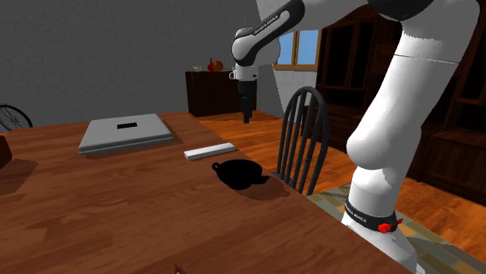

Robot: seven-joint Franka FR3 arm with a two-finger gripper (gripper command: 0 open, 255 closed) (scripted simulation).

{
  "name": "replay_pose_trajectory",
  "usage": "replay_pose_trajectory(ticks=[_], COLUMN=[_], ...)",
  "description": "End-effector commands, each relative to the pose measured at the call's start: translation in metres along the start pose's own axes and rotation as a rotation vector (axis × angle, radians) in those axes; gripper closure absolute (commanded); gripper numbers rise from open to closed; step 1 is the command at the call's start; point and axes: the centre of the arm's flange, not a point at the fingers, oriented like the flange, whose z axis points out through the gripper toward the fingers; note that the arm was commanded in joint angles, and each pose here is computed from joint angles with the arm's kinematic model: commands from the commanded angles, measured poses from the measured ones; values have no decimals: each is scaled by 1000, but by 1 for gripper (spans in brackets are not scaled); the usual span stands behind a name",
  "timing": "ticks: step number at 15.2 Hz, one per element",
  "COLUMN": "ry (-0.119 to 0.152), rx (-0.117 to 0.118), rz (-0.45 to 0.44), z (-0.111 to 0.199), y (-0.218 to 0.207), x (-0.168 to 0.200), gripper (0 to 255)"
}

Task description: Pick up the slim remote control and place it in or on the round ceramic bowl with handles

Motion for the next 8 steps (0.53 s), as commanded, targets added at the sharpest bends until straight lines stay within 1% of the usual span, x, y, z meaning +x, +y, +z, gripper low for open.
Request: replay_pose_trajectory(ticks=[1,8], ry=[6,24], rx=[-4,-16], rz=[-77,-337], z=[11,52], y=[-4,-37], x=[24,98], gripper=[0,0])
